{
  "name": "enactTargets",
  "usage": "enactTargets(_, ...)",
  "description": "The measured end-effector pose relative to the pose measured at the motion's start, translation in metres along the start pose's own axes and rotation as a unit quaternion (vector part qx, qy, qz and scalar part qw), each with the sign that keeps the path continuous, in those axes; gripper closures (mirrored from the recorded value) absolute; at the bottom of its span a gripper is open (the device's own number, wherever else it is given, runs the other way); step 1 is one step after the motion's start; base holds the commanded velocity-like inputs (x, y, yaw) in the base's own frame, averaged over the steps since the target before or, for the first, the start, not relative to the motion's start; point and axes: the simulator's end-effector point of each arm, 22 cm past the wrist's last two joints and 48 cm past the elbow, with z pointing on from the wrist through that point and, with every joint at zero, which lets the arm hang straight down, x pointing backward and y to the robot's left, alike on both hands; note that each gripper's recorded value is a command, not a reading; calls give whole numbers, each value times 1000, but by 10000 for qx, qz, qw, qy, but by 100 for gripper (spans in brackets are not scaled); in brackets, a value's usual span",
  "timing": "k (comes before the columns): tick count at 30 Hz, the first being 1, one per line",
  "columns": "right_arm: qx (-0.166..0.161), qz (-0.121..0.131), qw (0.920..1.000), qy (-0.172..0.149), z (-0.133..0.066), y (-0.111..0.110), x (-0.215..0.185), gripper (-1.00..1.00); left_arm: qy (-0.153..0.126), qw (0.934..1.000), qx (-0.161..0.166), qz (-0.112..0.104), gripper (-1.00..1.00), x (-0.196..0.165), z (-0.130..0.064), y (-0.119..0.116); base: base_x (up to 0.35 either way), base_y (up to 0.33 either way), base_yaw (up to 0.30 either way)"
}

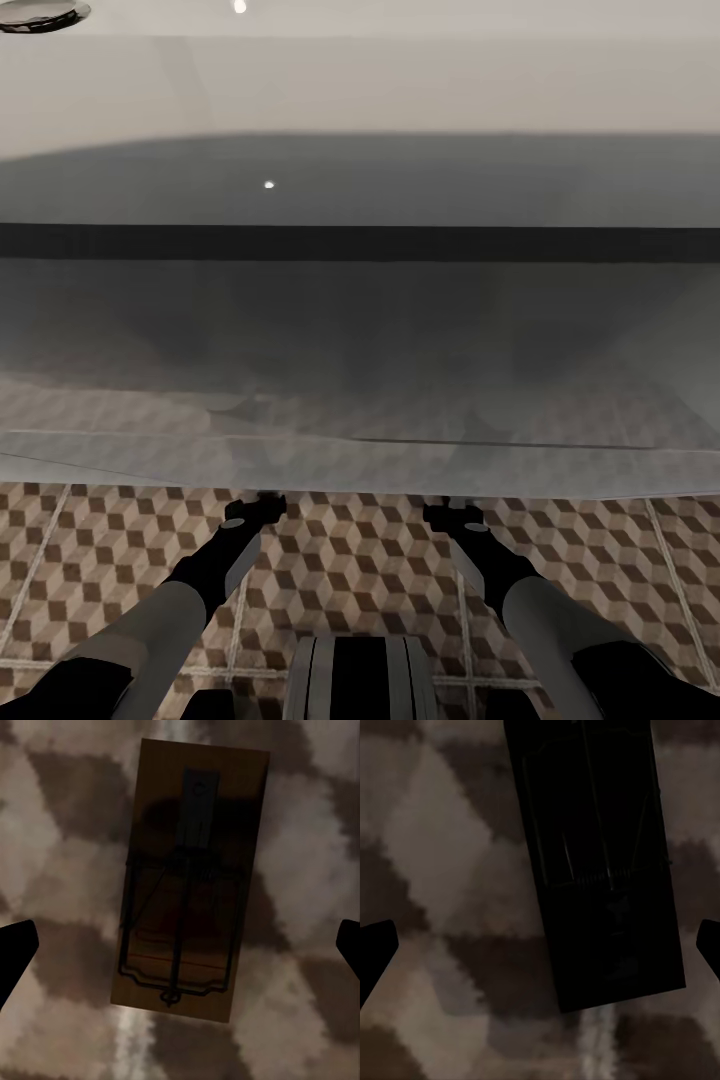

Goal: Take the four mousetraps from the cabinet in the bathroom and place them on the bathroom floor. Make sure all four end up on the same floor surface, and ensure that at least two of them are either under or directly next to the same bathroom sink.

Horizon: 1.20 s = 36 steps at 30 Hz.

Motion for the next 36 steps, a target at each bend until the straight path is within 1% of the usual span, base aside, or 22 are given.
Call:
enactTargets(11, 0, 2, 10000, -12, 0, 0, -1, -100, -32, 10000, 10, 39, -100, -2, 0, 0, -3, 0, 0)
enactTargets(15, -1, 2, 10000, -12, 0, 0, 0, -100, -33, 10000, 14, 33, -100, -3, 0, -1, -125, 34, 0)
enactTargets(23, -6, 4, 10000, -16, 0, 1, -1, -100, -48, 10000, 20, 8, -100, -5, 0, -2, -253, 81, 0)
enactTargets(36, -13, 7, 10000, -23, 0, 2, -1, -100, -54, 10000, 15, -14, -100, -5, 0, -1, -309, 91, 0)
